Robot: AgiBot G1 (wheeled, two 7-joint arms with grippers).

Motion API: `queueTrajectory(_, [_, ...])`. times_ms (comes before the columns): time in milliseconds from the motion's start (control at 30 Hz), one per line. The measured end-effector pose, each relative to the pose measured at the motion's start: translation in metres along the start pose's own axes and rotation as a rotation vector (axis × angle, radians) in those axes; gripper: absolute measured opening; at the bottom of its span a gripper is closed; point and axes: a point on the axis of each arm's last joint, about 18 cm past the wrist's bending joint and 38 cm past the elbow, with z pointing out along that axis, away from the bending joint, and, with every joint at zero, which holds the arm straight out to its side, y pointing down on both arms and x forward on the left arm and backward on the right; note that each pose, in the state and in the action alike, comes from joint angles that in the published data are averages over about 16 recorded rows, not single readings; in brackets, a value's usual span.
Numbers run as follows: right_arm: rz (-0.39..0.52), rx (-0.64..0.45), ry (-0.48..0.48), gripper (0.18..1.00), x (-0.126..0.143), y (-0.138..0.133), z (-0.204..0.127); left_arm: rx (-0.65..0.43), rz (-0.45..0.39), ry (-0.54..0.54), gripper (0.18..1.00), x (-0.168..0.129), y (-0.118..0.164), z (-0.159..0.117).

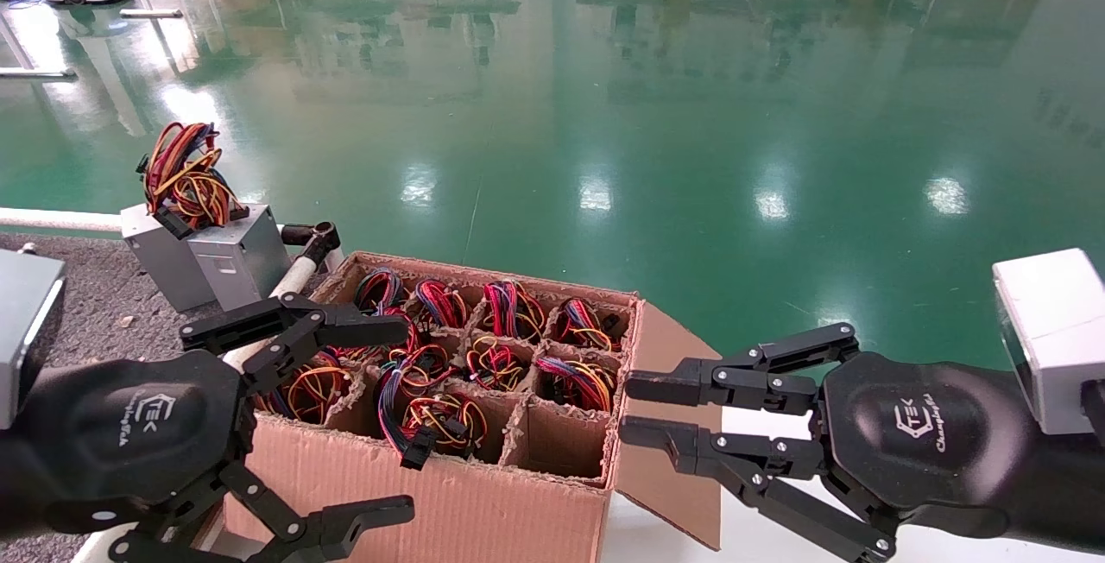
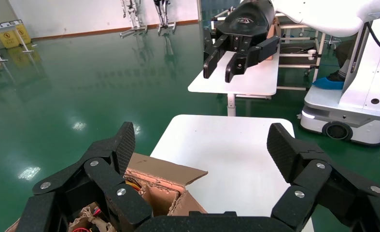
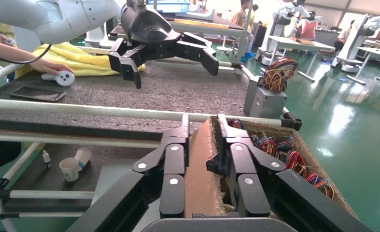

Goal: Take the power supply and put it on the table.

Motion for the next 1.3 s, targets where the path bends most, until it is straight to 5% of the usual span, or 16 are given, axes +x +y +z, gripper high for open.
queueTrajectory(267, [0.0, 0.0, 0.0, 0.256, 0.0, 0.0, 0.0, 0.0, 0.0, 0.0, 1.001, 0.0, 0.0, 0.0])
queueTrajectory(667, [0.0, 0.0, 0.0, 0.195, 0.0, 0.0, 0.0, 0.0, 0.0, 0.0, 1.001, 0.0, 0.0, 0.0])
queueTrajectory(1300, [0.0, 0.0, 0.0, 0.31, 0.0, 0.0, 0.0, -0.128, -0.101, -0.101, 1.001, -0.009, 0.027, -0.001])
